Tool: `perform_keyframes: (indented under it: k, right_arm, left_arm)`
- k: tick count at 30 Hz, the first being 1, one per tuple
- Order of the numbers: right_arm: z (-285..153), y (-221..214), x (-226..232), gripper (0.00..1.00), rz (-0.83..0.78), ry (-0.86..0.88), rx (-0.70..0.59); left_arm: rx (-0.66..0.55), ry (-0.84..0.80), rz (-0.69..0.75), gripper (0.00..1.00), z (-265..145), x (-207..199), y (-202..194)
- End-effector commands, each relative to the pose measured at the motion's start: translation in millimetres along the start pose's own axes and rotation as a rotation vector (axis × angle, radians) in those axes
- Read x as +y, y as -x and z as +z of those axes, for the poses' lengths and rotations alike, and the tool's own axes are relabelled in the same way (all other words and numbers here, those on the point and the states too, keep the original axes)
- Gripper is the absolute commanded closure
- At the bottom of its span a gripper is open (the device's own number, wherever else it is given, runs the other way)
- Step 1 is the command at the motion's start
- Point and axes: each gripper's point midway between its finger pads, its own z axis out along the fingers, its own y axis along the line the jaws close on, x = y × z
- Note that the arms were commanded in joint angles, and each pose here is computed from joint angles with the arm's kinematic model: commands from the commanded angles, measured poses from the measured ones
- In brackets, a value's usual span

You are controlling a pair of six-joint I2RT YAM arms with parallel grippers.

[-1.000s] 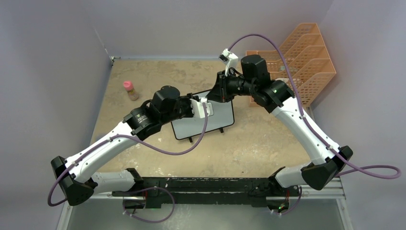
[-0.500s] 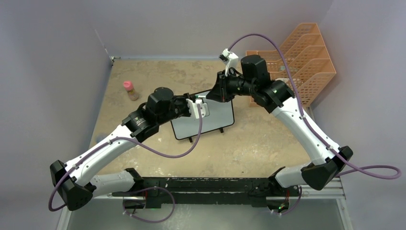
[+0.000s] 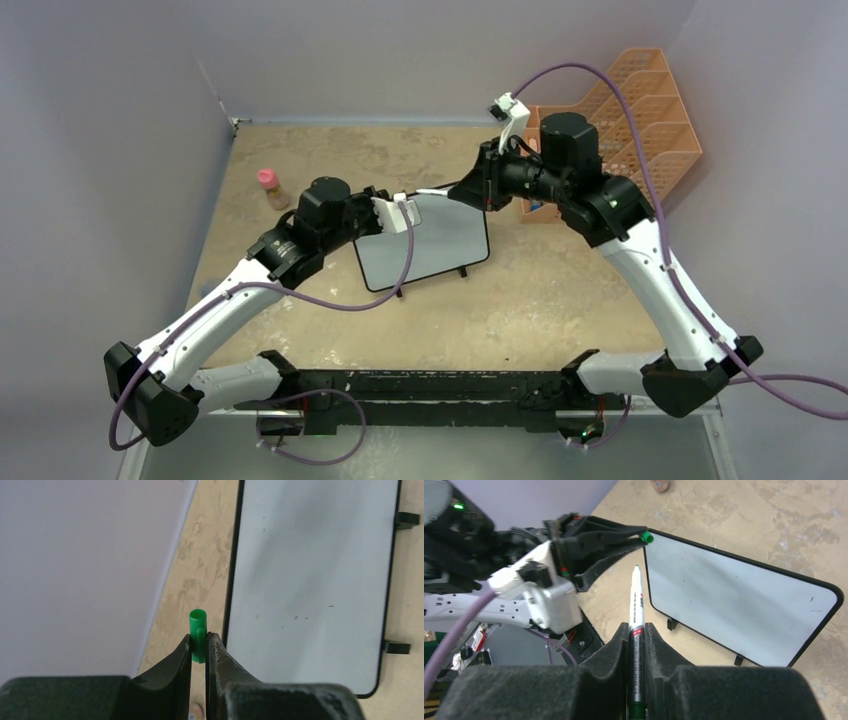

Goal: Write a sentence on the whiteboard
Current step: Open the whiteboard marker at the center of the board.

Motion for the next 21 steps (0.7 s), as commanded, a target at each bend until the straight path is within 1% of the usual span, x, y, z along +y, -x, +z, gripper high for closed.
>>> perform_keyframes:
  k: [1, 6, 10, 12, 16, 21]
  right_arm:
    - [-23.6, 28.0, 22.8, 1.0, -0.032, 0.045, -0.104]
    - [-21.6, 30.6, 16.9, 1.0, -0.031, 0.017, -0.12]
    - [-20.7, 36.1, 10.3, 1.0, -0.039, -0.015, -0.162]
    - [-19.2, 37.2, 5.0, 1.0, -0.042, -0.036, -0.183]
    - [-18.8, 39.8, -6.0, 1.0, -0.053, -0.08, -0.243]
    - [-29.6, 49.4, -22.3, 1.0, -0.063, -0.17, -0.371]
  left_arm:
    - [-0.013, 0.01, -0.076, 1.0, -8.5, 5.3, 7.4]
    - [-0.003, 0.041, -0.106, 1.0, -14.2, 8.5, 4.9]
    - [0.015, 0.101, -0.183, 1.0, -23.2, 19.0, 2.2]
    - [0.053, 0.106, -0.233, 1.0, -24.9, 17.9, -4.6]
    - [0.114, 0.069, -0.331, 1.0, -26.9, 3.2, -15.4]
    - [0.128, -0.08, -0.472, 1.0, -30.0, -30.3, -9.5]
